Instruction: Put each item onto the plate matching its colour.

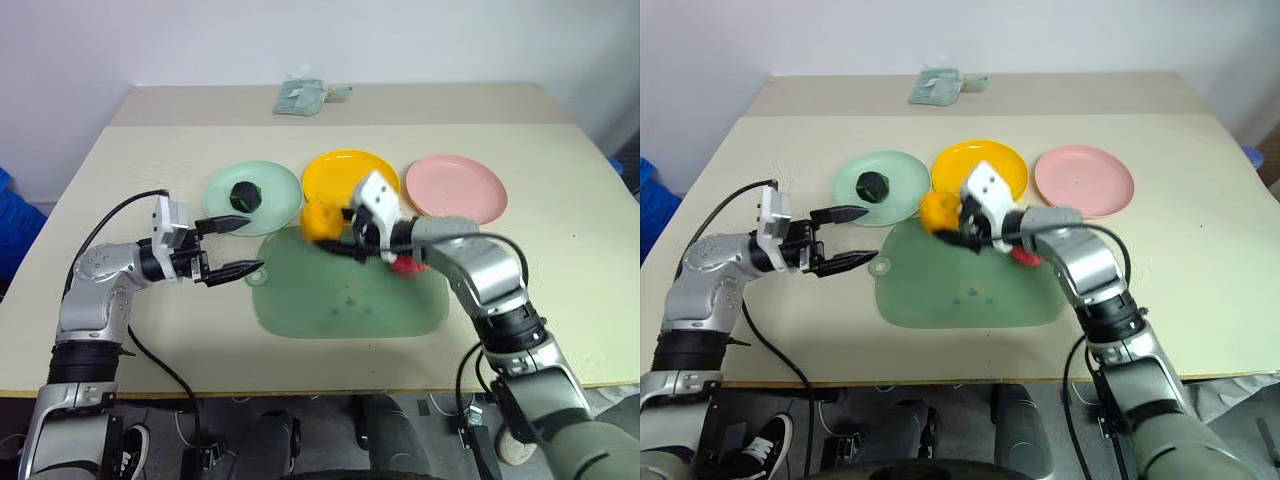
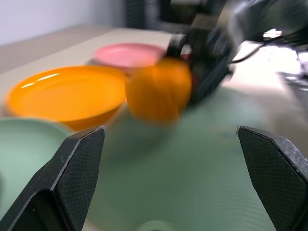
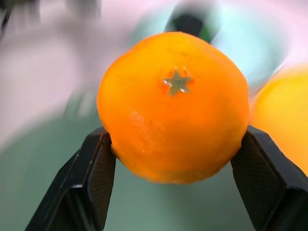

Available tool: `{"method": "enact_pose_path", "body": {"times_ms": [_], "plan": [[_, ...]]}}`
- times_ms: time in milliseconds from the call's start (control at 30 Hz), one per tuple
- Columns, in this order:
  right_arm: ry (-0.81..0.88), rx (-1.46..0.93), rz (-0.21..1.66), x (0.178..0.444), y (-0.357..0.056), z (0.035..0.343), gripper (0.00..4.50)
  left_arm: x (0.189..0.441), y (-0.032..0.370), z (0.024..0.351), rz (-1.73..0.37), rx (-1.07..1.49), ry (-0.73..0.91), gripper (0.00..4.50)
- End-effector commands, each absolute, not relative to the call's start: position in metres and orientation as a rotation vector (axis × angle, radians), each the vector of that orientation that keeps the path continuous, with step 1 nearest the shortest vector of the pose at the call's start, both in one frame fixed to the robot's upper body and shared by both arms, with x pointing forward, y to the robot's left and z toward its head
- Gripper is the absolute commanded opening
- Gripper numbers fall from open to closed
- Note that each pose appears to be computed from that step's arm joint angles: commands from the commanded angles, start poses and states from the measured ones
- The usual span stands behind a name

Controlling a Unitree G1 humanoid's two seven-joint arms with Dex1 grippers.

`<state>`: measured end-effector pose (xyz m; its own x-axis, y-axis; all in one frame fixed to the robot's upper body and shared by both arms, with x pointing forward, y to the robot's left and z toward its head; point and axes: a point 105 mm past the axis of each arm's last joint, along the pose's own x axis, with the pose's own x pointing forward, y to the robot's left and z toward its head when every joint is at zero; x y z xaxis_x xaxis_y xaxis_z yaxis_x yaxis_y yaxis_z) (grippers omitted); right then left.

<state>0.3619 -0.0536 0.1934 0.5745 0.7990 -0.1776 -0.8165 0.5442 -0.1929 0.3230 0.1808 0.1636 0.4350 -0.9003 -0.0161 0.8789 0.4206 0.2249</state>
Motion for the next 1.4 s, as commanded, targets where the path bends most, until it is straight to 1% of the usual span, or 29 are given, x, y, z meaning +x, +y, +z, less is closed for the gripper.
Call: {"method": "enact_pose_path", "body": {"times_ms": [33,100,133,167,233,267,300,333,367,433,500,567,700,767,833,867,933,1033,1100,1133,1200,1267,1300,1367,1400], "plan": [[-0.008,-0.282,0.737,0.394,-0.075,0.211,2.84,0.335,0.181,0.172,-1.012,0.266,-0.194,4.5],[-0.003,-0.335,0.597,0.413,-0.089,0.208,2.84,0.336,0.179,0.174,-1.0,0.27,-0.223,4.5],[0.022,-0.319,0.562,0.42,-0.094,0.205,2.84,0.335,0.178,0.172,-1.008,0.265,-0.213,4.5],[0.042,-0.3,0.547,0.425,-0.097,0.201,2.84,0.335,0.177,0.172,-1.01,0.263,-0.216,4.5],[0.061,-0.258,0.599,0.426,-0.092,0.196,2.84,0.334,0.176,0.171,-1.008,0.263,-0.215,4.5],[0.063,-0.256,0.62,0.425,-0.088,0.194,3.9,0.333,0.175,0.171,-1.013,0.265,-0.224,4.5],[0.057,-0.255,0.623,0.424,-0.086,0.195,4.31,0.332,0.175,0.172,-1.021,0.264,-0.232,4.5],[0.038,-0.253,0.602,0.426,-0.088,0.199,4.45,0.33,0.175,0.173,-1.037,0.254,-0.23,4.5],[0.019,-0.244,0.582,0.428,-0.09,0.204,4.45,0.327,0.175,0.174,-1.061,0.236,-0.226,4.5],[-0.023,-0.202,0.586,0.426,-0.094,0.215,4.45,0.314,0.174,0.182,-1.162,0.147,-0.241,4.5],[-0.024,-0.087,0.66,0.416,-0.1,0.223,4.45,0.302,0.175,0.191,-1.24,0.043,-0.232,4.5],[-0.01,-0.054,0.773,0.398,-0.106,0.226,4.45,0.296,0.175,0.194,-1.273,0.014,-0.224,4.5],[0.091,-0.125,0.943,0.357,-0.122,0.217,4.45,0.292,0.175,0.187,-1.287,0.013,-0.187,4.5],[0.17,-0.204,0.952,0.344,-0.136,0.205,4.45,0.291,0.173,0.185,-1.303,0.002,-0.171,4.5],[0.261,-0.3,0.922,0.336,-0.153,0.19,4.45,0.286,0.17,0.179,-1.351,-0.025,-0.117,4.5],[0.302,-0.294,0.916,0.333,-0.158,0.184,4.45,0.284,0.168,0.177,-1.37,-0.035,-0.095,4.5],[0.343,-0.278,0.91,0.331,-0.163,0.177,4.45,0.283,0.167,0.174,-1.383,-0.041,-0.074,4.5],[0.425,-0.35,0.865,0.329,-0.173,0.146,4.45,0.287,0.165,0.174,-1.392,-0.032,-0.075,4.5],[0.441,-0.305,0.873,0.326,-0.17,0.14,4.45,0.289,0.165,0.177,-1.386,-0.021,-0.089,4.5],[0.438,-0.288,0.874,0.326,-0.169,0.141,4.45,0.29,0.165,0.177,-1.384,-0.017,-0.093,4.5],[0.44,-0.305,0.873,0.326,-0.169,0.14,3.92,0.292,0.167,0.178,-1.379,-0.007,-0.097,4.5],[0.401,-0.287,0.872,0.329,-0.165,0.148,3.37,0.295,0.168,0.181,-1.363,0.002,-0.115,4.5],[0.367,-0.276,0.854,0.334,-0.165,0.155,3.28,0.296,0.169,0.182,-1.351,0.0,-0.124,4.5],[0.289,-0.278,0.8,0.346,-0.169,0.169,3.28,0.3,0.171,0.185,-1.327,0.005,-0.145,4.5],[0.239,-0.255,0.73,0.358,-0.176,0.18,3.28,0.305,0.171,0.186,-1.291,0.005,-0.152,4.5]]}}
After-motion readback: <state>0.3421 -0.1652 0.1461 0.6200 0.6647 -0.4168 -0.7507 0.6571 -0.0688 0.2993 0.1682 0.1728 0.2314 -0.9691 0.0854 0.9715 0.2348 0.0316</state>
